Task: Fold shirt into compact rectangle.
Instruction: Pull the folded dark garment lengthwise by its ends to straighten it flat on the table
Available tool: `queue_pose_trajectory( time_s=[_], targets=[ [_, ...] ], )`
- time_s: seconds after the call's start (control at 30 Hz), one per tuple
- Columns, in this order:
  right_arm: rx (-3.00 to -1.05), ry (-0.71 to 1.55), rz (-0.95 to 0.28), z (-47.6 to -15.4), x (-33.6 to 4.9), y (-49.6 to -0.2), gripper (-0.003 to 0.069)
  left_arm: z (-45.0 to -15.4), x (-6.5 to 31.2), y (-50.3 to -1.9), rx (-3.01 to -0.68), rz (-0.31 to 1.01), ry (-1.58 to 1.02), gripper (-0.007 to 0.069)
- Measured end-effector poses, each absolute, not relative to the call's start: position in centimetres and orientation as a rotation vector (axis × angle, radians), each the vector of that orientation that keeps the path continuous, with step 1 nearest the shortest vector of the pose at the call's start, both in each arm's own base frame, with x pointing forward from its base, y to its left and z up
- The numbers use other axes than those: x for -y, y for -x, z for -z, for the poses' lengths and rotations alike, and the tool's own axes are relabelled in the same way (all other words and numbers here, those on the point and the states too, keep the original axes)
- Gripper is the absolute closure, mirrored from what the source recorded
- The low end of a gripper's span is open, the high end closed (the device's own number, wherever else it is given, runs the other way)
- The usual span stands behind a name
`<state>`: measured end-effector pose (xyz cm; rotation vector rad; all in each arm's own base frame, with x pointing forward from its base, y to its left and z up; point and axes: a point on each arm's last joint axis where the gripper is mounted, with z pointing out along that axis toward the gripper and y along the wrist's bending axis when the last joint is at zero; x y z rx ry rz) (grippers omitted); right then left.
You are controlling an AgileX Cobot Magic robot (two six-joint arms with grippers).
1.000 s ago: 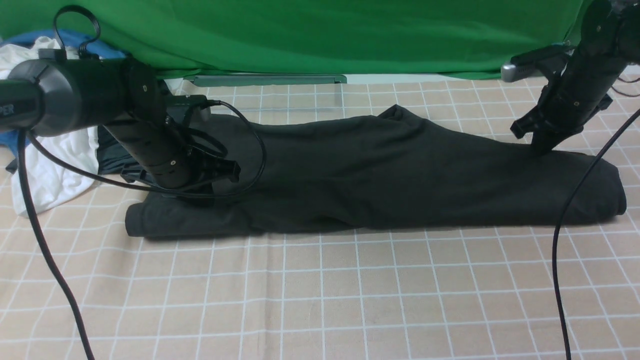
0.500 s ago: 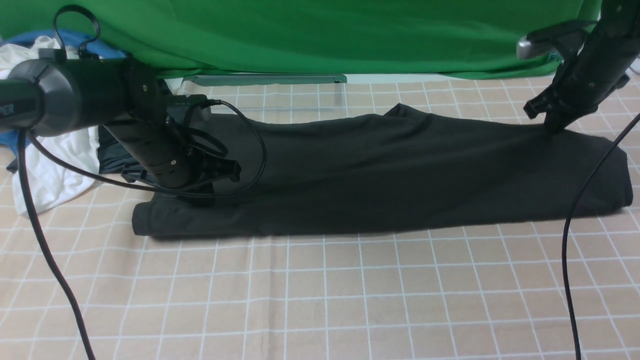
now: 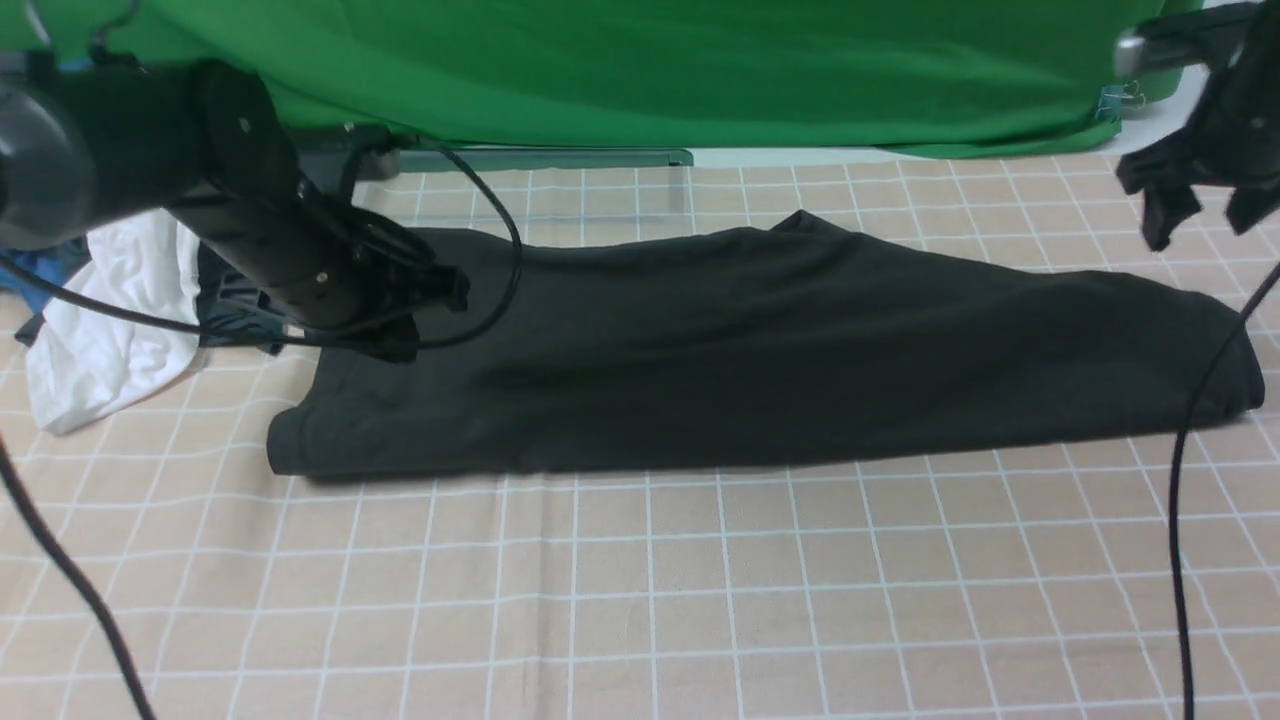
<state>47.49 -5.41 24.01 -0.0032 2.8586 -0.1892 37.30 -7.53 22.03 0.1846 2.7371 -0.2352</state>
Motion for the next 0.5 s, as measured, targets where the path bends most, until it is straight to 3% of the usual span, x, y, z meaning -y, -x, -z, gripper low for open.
queue_pose_trajectory(
  time_s=[0.2,0.33,0.5],
  targets=[
    [-2.973,-0.201,0.085,-21.5,8.2,-45.3,0.0074,-23.9,7.2,-34.8,-2.723,0.257,-0.176,0.0606],
    [-3.032,-0.243,-0.012,-19.4,8.3,-44.6,0.0032,-23.7,7.0,-33.4,-2.731,0.261,-0.168,0.0606],
    [-3.032,-0.264,-0.077,-17.7,8.0,-45.0,0.0034,-23.5,6.9,-32.5,-2.731,0.267,-0.159,0.0606]
  ],
)
